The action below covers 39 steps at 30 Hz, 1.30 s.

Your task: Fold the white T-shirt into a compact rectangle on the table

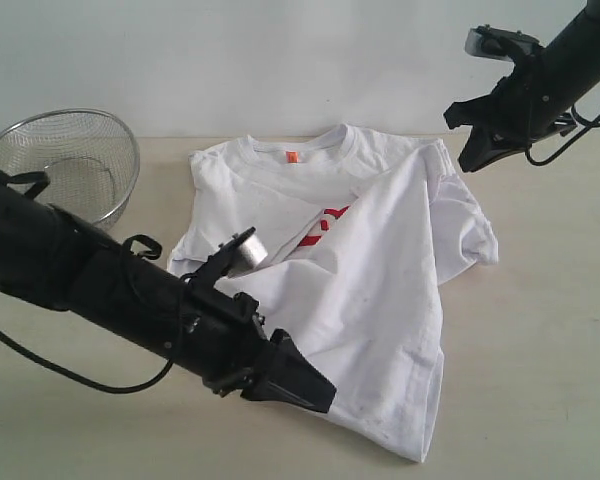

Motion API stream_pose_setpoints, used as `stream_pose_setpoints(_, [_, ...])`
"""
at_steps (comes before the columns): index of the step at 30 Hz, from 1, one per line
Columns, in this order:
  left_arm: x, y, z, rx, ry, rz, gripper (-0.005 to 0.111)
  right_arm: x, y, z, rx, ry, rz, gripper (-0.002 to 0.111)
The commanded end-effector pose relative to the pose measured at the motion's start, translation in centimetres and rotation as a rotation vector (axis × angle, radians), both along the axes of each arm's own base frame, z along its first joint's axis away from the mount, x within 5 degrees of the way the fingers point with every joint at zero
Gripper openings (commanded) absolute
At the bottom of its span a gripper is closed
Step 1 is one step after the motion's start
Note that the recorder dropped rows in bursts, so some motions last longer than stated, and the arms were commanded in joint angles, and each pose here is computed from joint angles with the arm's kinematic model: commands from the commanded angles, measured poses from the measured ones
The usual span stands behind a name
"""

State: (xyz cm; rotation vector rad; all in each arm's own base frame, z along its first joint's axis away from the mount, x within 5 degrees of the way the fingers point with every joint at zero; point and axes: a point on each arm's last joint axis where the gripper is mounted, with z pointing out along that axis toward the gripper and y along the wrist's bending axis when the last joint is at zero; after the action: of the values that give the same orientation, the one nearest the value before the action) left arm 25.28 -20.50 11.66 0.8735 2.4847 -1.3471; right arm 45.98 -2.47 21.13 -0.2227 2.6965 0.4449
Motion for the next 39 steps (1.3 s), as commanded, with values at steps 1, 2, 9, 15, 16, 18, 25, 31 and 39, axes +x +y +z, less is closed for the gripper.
stream_pose_setpoints(1, [0.4, -1.4, 0.8, 0.038, -0.178, -0.194, 0.046, 0.1, -0.1, 0.7, -0.017, -0.033, 0.003, 0.001])
stream_pose_setpoints(2, [0.4, -2.0, 0.9, 0.071, -0.23, -0.247, 0.045, 0.1, -0.1, 0.7, -0.018, -0.036, 0.002, 0.001])
stream_pose_setpoints(9, [0.5, -6.2, 1.9, 0.256, -0.599, -0.488, 0.044, 0.1, -0.1, 0.7, -0.018, -0.036, 0.002, 0.001])
stream_pose_setpoints(15, [0.3, -7.2, 1.9, 0.312, -0.708, -0.542, 0.057, 0.3, -0.2, 0.7, -0.023, -0.056, -0.008, 0.001])
stream_pose_setpoints(16, [0.2, -7.3, 1.9, 0.316, -0.72, -0.541, 0.06, 0.3, -0.2, 0.7, -0.024, -0.058, -0.009, 0.001])
stream_pose_setpoints(18, [-0.2, -7.8, 1.9, 0.313, -0.73, -0.551, 0.068, 0.3, -0.2, 0.7, -0.025, -0.06, -0.01, 0.001])
stream_pose_setpoints(25, [-2.2, -9.4, 1.9, 0.295, -0.75, -0.623, 0.07, 0.4, -0.2, 0.8, -0.025, -0.064, -0.012, 0.001])
stream_pose_setpoints(31, [-2.6, -10.0, 0.9, 0.311, -0.76, -0.631, 0.07, 0.4, -0.2, 0.8, -0.025, -0.064, -0.012, 0.001])
stream_pose_setpoints(39, [-3.2, -11.0, -0.7, 0.34, -0.781, -0.642, 0.062, 0.4, -0.2, 0.8, -0.025, -0.064, -0.012, 0.001])
